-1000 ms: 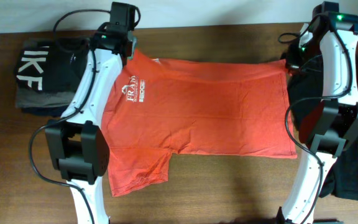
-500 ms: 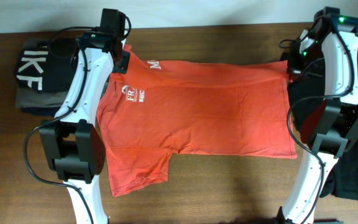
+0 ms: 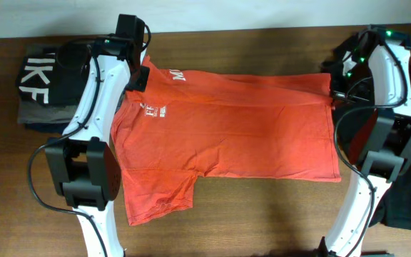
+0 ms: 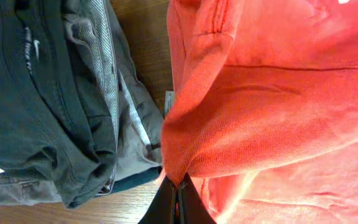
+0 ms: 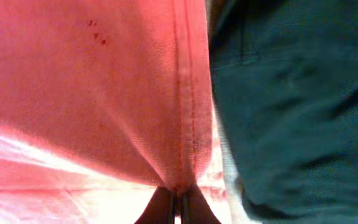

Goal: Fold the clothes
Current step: 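Open both grippers and release the t-shirt collar corners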

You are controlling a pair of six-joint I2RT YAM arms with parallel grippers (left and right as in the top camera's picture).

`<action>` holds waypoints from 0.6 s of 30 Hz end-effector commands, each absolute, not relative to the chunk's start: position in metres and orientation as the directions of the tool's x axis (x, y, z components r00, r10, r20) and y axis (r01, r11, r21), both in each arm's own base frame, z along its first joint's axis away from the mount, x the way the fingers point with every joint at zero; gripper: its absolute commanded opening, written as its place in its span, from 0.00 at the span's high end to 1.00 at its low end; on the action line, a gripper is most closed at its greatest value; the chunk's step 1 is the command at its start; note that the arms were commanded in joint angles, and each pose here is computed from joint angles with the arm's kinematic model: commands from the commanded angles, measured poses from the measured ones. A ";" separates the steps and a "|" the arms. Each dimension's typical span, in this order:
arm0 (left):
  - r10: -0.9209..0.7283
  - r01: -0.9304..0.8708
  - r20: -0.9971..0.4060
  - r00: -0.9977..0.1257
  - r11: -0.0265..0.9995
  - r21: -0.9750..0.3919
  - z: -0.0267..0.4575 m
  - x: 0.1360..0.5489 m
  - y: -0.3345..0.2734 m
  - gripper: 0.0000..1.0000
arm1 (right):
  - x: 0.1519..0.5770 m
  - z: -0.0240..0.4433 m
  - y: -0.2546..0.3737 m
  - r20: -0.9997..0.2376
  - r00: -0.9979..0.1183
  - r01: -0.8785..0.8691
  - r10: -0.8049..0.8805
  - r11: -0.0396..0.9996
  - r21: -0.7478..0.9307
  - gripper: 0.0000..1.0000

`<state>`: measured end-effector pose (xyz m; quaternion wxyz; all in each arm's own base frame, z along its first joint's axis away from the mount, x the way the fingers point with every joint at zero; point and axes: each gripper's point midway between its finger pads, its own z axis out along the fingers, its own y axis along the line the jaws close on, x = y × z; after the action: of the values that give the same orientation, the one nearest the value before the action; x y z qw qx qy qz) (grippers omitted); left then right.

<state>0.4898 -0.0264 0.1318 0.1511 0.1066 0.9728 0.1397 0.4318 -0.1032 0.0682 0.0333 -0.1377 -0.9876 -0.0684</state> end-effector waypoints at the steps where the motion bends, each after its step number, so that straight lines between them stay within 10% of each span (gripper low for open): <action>1: 0.213 0.141 -0.230 -0.950 0.946 0.294 0.128 0.478 -0.012 0.99 | 0.416 0.079 -0.111 0.118 -0.951 0.299 0.285 0.946 0.128 0.96; 10: 0.169 0.115 -0.190 -0.967 0.958 0.263 0.124 0.467 0.006 0.92 | 0.399 0.081 -0.114 0.176 -0.946 0.297 0.273 0.945 0.134 0.96; 15: 0.169 0.114 -0.204 -0.964 0.960 0.254 0.124 0.471 0.004 0.32 | 0.398 0.082 -0.113 0.184 -0.945 0.297 0.271 0.946 0.130 0.47; 18: 0.169 0.114 -0.208 -0.963 0.960 0.255 0.124 0.472 0.004 0.28 | 0.395 0.082 -0.112 0.194 -0.943 0.299 0.271 0.945 0.131 0.46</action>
<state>0.4726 0.0037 0.1198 0.1084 0.0754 0.9830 0.1278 0.3986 -0.1104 0.0726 0.0924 -0.1430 -0.9821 -0.0806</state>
